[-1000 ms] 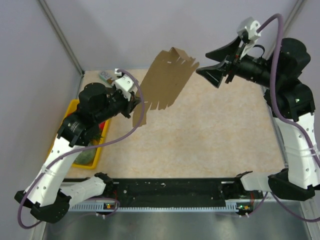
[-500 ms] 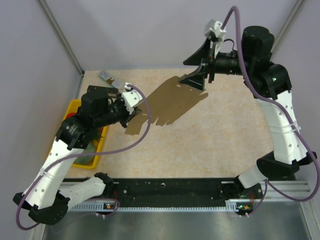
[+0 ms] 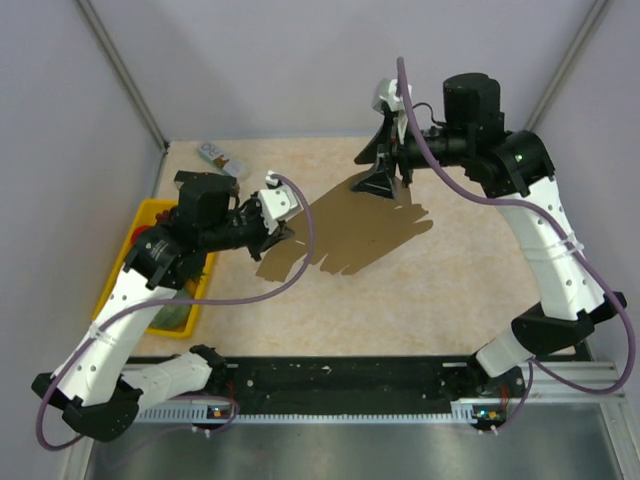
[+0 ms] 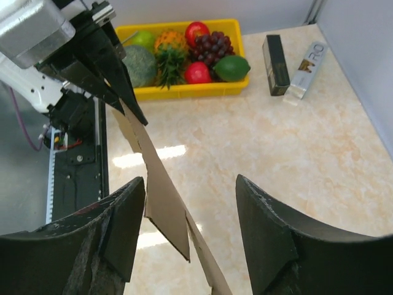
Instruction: Fold the paper box
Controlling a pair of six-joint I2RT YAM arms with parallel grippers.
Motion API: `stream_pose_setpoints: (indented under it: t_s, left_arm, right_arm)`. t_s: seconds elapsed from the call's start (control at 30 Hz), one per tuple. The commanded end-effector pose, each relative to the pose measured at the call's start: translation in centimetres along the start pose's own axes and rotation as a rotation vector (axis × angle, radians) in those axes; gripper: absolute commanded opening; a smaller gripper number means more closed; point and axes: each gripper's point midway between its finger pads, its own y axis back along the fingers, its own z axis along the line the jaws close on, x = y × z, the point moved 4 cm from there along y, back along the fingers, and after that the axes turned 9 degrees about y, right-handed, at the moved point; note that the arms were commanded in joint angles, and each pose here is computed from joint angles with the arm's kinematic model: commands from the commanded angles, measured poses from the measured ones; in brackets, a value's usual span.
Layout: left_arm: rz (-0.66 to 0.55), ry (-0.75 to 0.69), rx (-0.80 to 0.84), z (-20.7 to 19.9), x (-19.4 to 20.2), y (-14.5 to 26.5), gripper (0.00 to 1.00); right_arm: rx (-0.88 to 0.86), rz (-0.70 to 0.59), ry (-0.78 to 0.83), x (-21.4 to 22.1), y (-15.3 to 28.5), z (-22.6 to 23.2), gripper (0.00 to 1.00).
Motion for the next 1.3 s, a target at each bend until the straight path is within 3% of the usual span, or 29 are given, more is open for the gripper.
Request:
stream_pose_setpoints:
  t_s: [0.0, 0.13, 0.23, 0.27, 0.33, 0.5, 0.53, 0.63, 0.67, 0.8, 0.93, 1.0, 1.07, 1.27]
  left_arm:
    - [-0.036, -0.029, 0.043, -0.6, -1.2, 0.1, 0.0]
    - [-0.033, -0.032, 0.05, -0.6, -1.1, -0.1, 0.0]
    - [-0.041, -0.028, 0.034, -0.5, -1.3, 0.0, 0.0]
    - [-0.051, -0.018, 0.026, -0.5, -1.5, 0.1, 0.0]
    - [-0.072, -0.006, -0.031, 0.1, -1.9, 0.6, 0.08]
    - [-0.184, 0.053, -0.164, 1.0, -2.9, 2.2, 0.4]
    - [-0.227, 0.061, -0.197, 0.9, -3.3, 3.3, 0.58]
    - [-0.321, 0.119, -0.292, 1.5, -3.7, 4.7, 0.96]
    - [-0.356, 0.182, -0.355, 2.1, -3.8, 5.3, 0.98]
    - [-0.492, 0.368, -0.532, 3.8, -3.6, 7.1, 0.98]
    - [-0.574, 0.515, -0.587, 4.3, -1.9, 6.7, 0.97]
    - [-0.606, 0.574, -0.57, 4.3, -1.4, 6.0, 0.96]
    - [-0.644, 0.596, -0.519, 4.1, -1.1, 4.9, 0.96]
    - [-0.723, 0.522, -0.29, 2.7, -3.4, 4.6, 0.88]
  right_arm:
    - [-0.05, 0.023, 0.045, 0.7, -0.6, 1.3, 0.56]
    - [-0.071, 0.027, 0.044, 1.1, -1.0, 1.6, 0.4]
    - [-0.087, 0.016, 0.045, 1.1, -0.9, 1.9, 0.22]
    - [-0.088, 0.013, 0.048, 1.0, -0.8, 2.0, 0.11]
    - [-0.085, 0.01, 0.051, 1.0, -0.6, 2.3, 0.0]
    - [-0.024, -0.021, 0.037, 0.9, -0.1, 2.3, 0.0]
    - [-0.007, -0.024, 0.027, 1.0, 0.0, 2.1, 0.0]
    - [0.055, -0.078, -0.025, 0.8, 1.0, 1.2, 0.0]
    - [0.097, -0.087, -0.047, 1.0, 1.5, 0.4, 0.0]
    - [0.228, -0.173, -0.215, 1.4, 3.5, -0.7, 0.0]
    - [0.35, -0.301, -0.345, 1.2, 5.3, -1.7, 0.0]
    - [0.362, -0.335, -0.451, 2.4, 5.4, -1.6, 0.0]
    - [0.352, -0.398, -0.444, 1.5, 6.2, -0.6, 0.0]
    - [0.275, -0.412, -0.432, 2.3, 6.9, 2.2, 0.0]
